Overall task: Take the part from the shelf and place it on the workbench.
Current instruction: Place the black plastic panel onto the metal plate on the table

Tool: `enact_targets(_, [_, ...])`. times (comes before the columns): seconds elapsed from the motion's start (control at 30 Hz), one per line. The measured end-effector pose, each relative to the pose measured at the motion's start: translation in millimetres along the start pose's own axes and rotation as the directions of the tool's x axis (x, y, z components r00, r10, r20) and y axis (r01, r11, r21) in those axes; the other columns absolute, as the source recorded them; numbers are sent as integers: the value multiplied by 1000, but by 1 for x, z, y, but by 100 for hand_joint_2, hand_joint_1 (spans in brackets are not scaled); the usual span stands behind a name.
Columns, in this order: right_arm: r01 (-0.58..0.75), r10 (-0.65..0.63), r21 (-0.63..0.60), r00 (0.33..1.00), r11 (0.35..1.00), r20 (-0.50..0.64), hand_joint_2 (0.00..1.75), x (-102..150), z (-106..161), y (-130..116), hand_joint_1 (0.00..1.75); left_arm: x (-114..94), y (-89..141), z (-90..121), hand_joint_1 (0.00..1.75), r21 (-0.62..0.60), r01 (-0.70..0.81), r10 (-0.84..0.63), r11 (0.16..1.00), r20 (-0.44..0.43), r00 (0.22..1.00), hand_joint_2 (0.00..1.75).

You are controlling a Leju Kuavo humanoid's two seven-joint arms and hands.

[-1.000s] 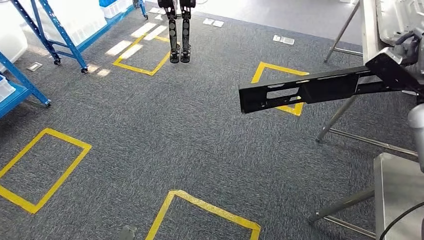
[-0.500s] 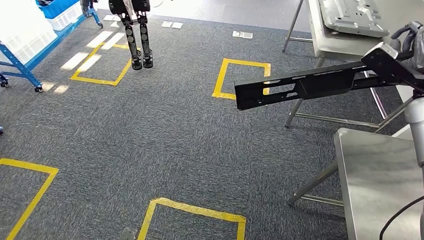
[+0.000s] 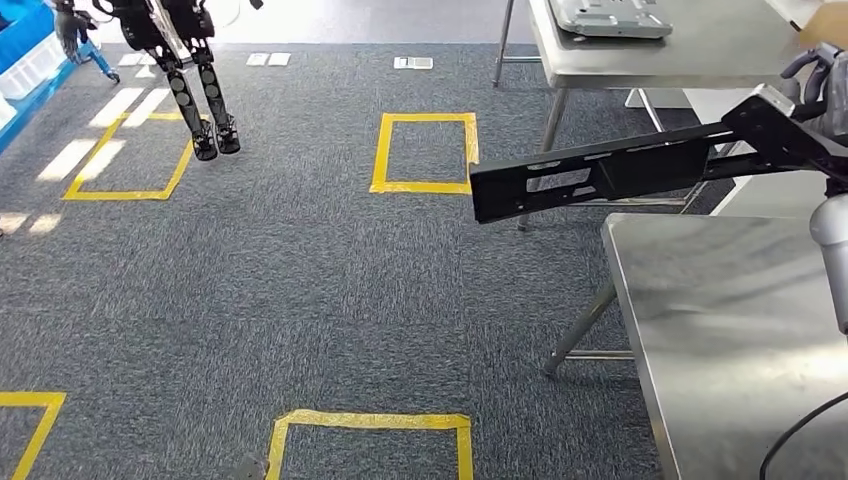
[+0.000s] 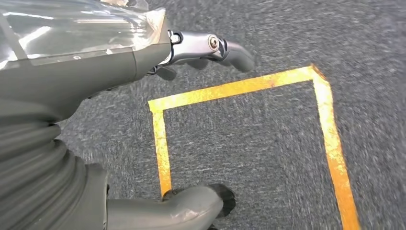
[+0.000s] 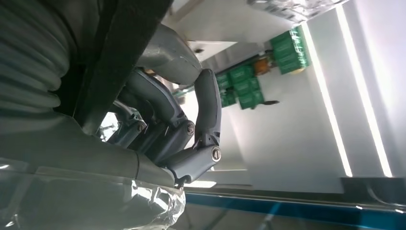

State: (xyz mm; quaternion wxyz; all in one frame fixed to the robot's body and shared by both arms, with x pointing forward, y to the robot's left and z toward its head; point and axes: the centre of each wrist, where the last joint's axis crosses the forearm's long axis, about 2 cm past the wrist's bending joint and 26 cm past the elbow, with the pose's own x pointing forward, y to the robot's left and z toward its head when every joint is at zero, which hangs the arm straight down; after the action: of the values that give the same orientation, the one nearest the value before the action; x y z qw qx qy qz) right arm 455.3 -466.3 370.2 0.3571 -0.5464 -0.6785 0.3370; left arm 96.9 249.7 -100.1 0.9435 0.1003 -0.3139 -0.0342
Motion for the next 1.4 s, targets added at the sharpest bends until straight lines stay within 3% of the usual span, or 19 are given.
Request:
enact_targets(0.73, [-8,8,-13,1000,1000,-2,175,12,-17,-5,175,-6,-2,3,0,5,-12,12,1000,-4,1000,175])
enact_targets(1.07, [-59,58,-9,996,998,-74,175,-1,-21,-15,175,-4,-6,4,0,-13,-18,20,1000,174,985,175])
enact_targets(1.4, [-116,114,-18,990,993,-79,175,4,-34,-28,175,-6,-10,6,0,39,-12,4,999,210,978,175])
